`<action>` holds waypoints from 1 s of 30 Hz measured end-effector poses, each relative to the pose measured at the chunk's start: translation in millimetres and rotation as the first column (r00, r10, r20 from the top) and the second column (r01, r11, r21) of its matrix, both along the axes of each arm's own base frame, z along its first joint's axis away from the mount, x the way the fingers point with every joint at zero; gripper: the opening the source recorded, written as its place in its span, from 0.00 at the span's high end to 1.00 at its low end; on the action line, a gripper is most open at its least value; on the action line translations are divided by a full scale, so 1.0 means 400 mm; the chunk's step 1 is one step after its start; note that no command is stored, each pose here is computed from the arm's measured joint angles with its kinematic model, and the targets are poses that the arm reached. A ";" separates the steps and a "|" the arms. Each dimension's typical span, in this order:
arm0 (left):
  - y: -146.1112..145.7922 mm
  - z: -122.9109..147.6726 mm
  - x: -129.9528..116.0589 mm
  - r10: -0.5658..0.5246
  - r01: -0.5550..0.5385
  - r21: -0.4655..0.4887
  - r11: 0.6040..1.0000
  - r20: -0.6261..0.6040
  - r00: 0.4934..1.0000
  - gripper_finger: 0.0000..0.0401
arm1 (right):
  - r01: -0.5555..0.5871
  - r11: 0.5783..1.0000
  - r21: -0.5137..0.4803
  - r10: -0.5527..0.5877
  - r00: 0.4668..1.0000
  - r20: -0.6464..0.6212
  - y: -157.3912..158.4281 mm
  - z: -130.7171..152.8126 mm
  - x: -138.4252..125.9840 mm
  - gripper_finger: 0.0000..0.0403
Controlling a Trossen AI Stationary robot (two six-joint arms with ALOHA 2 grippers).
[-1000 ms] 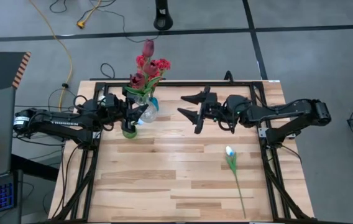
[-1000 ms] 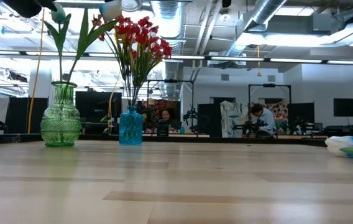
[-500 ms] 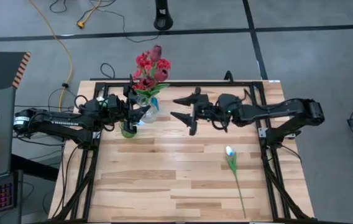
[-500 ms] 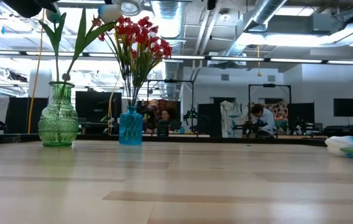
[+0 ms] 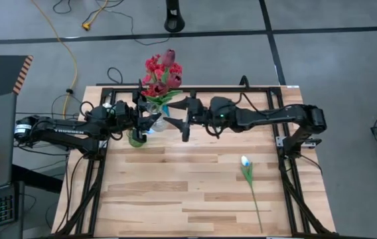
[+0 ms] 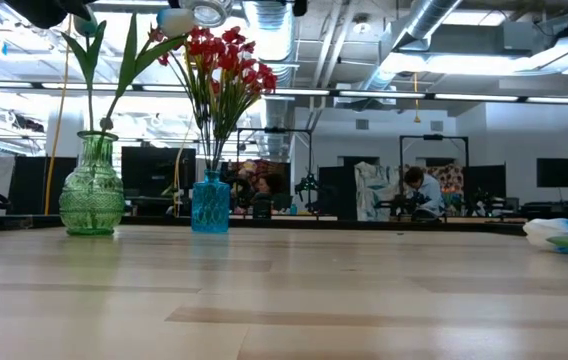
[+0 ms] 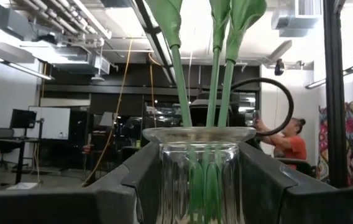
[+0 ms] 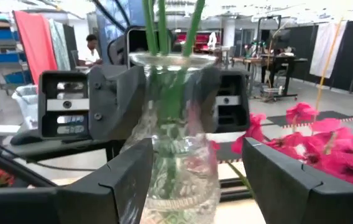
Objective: Sort flowers into vase by color
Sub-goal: Adjust the transparent vase by standing it upright on the table
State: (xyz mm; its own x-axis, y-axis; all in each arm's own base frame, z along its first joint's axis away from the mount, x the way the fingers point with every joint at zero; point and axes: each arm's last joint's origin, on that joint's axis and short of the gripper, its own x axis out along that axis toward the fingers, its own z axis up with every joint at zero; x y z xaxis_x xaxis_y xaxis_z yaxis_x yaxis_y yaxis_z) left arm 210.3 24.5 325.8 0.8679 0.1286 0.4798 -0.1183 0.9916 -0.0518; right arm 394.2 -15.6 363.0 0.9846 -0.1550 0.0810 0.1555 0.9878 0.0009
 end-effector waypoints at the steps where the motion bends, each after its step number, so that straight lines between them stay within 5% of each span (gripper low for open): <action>1: 0.000 0.000 0.000 -0.005 0.005 0.003 1.000 -0.002 1.000 0.61 | 0.000 1.000 0.000 0.000 1.000 -0.008 0.000 0.002 0.006 0.32; 30: -0.003 -0.015 0.020 -0.073 0.074 0.027 0.997 -0.023 0.997 0.61 | -0.120 0.992 -0.030 0.119 0.992 -0.042 -0.004 0.015 0.047 0.32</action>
